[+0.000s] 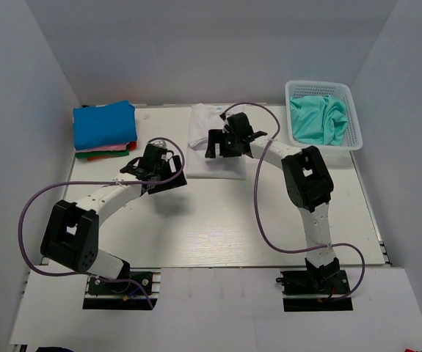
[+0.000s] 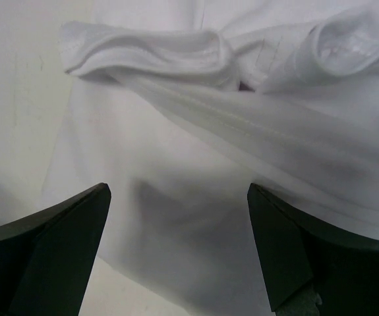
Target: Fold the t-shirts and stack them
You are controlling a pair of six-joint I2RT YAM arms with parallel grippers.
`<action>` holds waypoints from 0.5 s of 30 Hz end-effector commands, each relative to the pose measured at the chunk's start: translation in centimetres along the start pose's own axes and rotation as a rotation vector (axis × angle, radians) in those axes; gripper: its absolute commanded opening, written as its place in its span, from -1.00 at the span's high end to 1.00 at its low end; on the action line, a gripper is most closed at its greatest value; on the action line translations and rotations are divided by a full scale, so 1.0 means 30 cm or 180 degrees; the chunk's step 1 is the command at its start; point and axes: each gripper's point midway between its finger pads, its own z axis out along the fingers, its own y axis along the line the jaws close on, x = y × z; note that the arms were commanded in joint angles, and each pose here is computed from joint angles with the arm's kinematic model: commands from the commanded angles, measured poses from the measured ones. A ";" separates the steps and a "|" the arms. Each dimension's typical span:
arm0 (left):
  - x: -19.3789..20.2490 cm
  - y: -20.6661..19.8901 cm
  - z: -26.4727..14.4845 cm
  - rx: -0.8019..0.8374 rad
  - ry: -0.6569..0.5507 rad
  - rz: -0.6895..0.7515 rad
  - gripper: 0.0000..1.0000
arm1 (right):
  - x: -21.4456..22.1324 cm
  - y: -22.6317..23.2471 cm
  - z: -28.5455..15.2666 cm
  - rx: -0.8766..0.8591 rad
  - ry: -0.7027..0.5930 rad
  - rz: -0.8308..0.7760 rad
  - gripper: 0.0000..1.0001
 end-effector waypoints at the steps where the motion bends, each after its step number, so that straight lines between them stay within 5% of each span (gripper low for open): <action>1: -0.021 -0.007 -0.035 0.0016 -0.0092 -0.0028 -1.00 | -0.223 0.004 0.019 0.0116 -0.0679 -0.0069 -0.81; 9: -0.039 0.000 -0.034 -0.0045 -0.0132 0.0030 -1.00 | -0.533 -0.062 0.062 0.0419 -0.1777 0.0123 -0.81; 15: -0.054 0.020 -0.048 -0.0135 -0.0170 0.0006 -1.00 | -0.654 -0.041 0.085 0.0260 -0.1761 -0.0138 -0.81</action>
